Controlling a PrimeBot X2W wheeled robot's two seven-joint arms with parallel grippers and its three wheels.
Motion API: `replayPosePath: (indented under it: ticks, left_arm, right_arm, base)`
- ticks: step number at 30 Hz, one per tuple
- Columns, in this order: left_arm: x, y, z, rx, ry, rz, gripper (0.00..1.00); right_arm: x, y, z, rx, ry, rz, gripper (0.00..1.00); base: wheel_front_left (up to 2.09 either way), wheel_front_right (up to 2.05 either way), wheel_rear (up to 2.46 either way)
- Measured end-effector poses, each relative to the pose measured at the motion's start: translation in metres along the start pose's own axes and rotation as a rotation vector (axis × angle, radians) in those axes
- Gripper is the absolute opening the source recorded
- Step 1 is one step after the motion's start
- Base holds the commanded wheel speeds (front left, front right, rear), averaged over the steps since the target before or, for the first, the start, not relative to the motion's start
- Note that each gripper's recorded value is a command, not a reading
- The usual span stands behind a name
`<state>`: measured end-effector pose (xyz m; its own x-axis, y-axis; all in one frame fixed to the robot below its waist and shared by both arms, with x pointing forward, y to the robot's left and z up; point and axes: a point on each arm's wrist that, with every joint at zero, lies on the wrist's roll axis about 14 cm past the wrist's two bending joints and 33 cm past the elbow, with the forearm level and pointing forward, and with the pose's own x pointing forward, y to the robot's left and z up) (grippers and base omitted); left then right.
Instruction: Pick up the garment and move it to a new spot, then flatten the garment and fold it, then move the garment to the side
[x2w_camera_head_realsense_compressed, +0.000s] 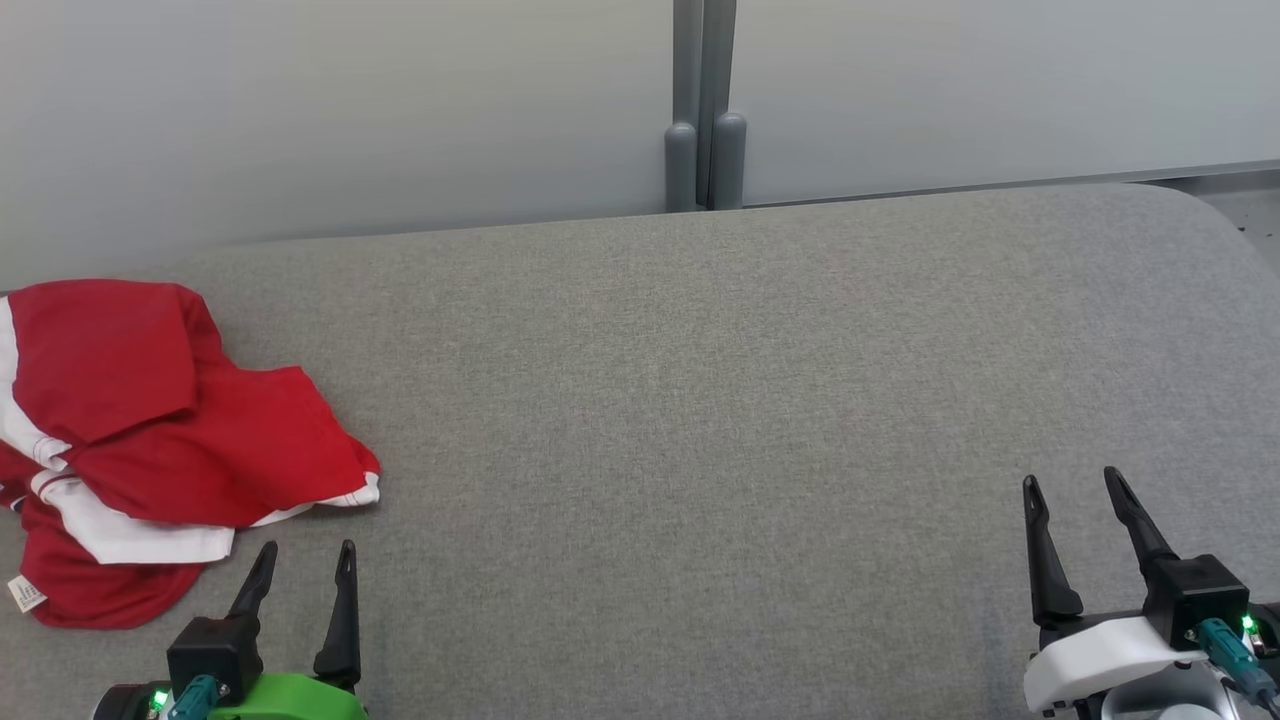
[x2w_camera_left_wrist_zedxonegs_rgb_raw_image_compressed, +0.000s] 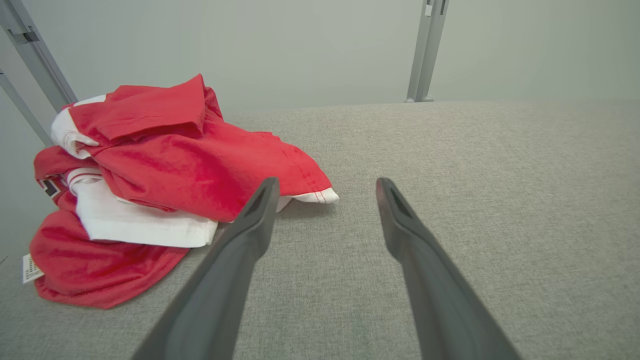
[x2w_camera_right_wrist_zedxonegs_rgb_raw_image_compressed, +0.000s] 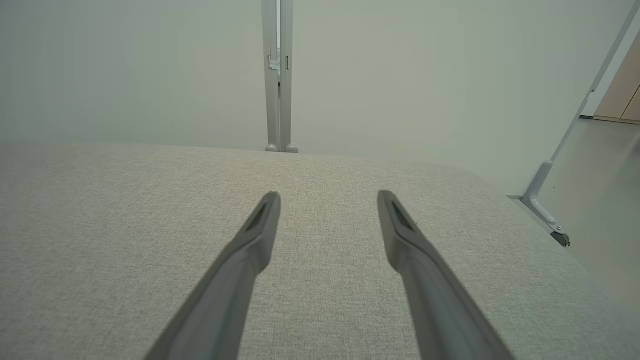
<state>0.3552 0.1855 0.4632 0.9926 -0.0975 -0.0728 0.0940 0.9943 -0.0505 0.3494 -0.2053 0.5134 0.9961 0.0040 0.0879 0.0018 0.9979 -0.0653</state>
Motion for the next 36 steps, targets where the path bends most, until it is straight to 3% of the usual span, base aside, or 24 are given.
replayPosePath:
  ticks: [20,27,36]
  left_arm:
    - [-0.011,0.015,-0.002,-0.018,0.000,0.055,1.00]
    - [-0.034,0.041,0.000,-0.033,-0.014,0.152,1.00]
    - [-0.092,0.087,-0.008,-0.055,-0.015,0.348,1.00]
  right_arm:
    - [0.008,0.019,-0.005,0.021,0.013,0.056,1.00]
    - [0.020,0.053,-0.007,0.034,0.019,0.159,1.00]
    - [0.038,0.130,-0.001,0.065,0.002,0.380,1.00]
  base:
    - [0.00,0.00,0.00]
    - [0.00,0.00,0.00]
    - [0.00,0.00,0.00]
